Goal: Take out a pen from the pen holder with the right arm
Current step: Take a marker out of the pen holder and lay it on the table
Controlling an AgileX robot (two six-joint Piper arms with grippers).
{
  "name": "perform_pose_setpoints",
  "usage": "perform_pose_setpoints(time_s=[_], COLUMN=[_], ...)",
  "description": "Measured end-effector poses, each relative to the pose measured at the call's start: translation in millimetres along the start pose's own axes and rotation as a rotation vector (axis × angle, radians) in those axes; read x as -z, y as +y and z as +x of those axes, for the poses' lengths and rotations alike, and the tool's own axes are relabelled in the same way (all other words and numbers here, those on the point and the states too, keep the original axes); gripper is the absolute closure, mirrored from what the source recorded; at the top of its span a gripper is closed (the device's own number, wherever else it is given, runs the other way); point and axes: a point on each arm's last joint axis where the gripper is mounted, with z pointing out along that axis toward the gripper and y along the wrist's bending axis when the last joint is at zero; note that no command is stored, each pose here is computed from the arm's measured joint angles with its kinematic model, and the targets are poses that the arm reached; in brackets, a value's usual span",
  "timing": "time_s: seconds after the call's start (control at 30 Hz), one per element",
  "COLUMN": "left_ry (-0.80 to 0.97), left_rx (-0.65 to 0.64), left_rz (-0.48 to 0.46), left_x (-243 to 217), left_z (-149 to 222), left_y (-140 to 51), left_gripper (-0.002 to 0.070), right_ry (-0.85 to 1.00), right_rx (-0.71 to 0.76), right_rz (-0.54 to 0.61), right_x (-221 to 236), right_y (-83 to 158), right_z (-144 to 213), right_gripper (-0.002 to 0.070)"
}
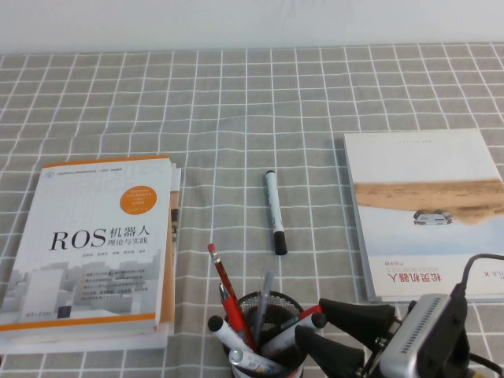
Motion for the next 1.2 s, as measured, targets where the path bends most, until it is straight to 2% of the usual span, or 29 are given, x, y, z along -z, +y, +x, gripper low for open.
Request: perform_pose_setpoints(time_s=[0.33, 0.73, 1.0, 1.2], left_ry=[0.0, 0.0, 0.0, 0.0], left_rx=[0.0, 0.0, 0.0, 0.0], left_rz=[0.0, 0.0, 0.0, 0.0], left_x=[0.0, 0.0, 0.0, 0.0], left_z=[0.0, 0.0, 0.0, 0.0], left_y=[0.0, 0.0, 0.0, 0.0], left_gripper=[0.0678, 0.0678, 0.0678, 0.0678], right_ry=[-0.025, -0.02, -0.018, -0.018], right_rx=[0.0, 0.037, 0.042, 0.042], right_rz=[-0.005, -0.083, -0.092, -0.092], right_x=[5.3, 7.9, 8.0, 8.0], right_y=[1.1, 8.3, 9.2, 9.2], right_z=[-5.0, -5.3, -5.1, -5.1], right_gripper=[0.0372, 0.0372, 0.0374, 0.0437])
